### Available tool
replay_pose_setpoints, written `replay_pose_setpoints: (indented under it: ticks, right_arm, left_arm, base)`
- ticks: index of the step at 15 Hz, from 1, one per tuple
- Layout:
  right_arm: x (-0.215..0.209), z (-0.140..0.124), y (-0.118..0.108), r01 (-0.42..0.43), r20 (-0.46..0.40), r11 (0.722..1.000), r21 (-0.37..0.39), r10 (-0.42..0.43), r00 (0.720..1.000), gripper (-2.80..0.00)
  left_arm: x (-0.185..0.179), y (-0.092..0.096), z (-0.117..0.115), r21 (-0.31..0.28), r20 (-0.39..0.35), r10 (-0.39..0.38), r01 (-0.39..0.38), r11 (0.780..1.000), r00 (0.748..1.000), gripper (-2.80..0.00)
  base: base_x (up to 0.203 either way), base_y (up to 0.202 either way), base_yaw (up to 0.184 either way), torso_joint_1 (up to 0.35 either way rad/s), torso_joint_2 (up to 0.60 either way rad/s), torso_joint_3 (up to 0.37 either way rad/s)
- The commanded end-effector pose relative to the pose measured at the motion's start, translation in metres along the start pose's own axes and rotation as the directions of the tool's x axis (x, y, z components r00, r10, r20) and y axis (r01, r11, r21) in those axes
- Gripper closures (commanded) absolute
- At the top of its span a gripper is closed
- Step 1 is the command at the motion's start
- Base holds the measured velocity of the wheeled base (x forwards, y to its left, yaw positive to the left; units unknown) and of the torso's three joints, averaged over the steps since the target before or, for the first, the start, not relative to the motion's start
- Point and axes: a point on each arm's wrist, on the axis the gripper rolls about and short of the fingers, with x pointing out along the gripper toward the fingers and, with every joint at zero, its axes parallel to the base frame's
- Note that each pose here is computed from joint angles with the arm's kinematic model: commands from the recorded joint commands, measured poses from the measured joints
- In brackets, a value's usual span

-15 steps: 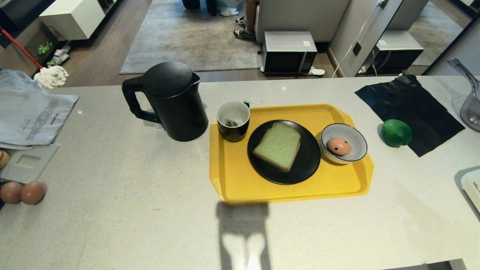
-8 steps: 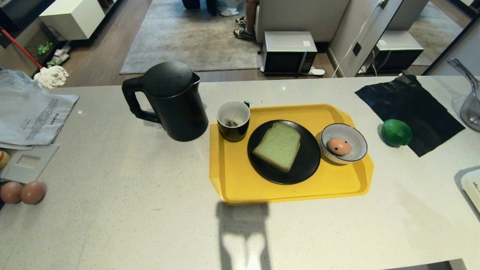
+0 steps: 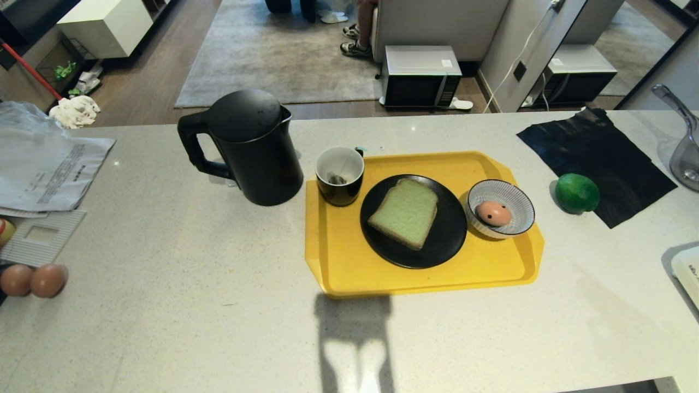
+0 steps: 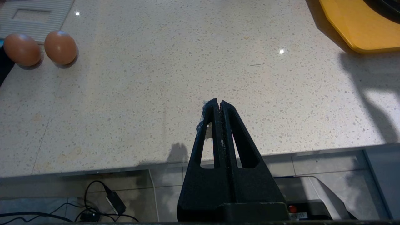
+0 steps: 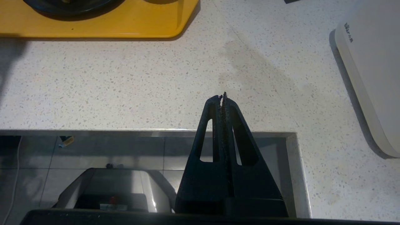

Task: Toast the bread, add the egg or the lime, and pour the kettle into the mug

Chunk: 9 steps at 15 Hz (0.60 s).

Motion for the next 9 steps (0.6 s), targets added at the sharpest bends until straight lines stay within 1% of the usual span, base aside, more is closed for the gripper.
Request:
replay_pose_setpoints:
  ticks: [1,9]
  right_arm:
    - [0.0002,-0.0005,0.0001,-0.003,-0.004,1.000,-0.002,0.003,1.000,0.00]
    - [0.0002,-0.0003,-0.0001,0.003,-0.003,1.000,0.006,-0.003,1.000,0.00]
  left_arm:
    - [0.0009,0.0000,-0.0047,0.000,-0.014,0.000,0.000,1.000,1.000,0.00]
    - [0.0009,0.0000,-0.0047,0.000,-0.014,0.001,-0.001,1.000,1.000,0.00]
  base:
    - [0.000,0.000,0.000,0.000,0.00,0.000]
    - [0.000,0.000,0.000,0.000,0.00,0.000]
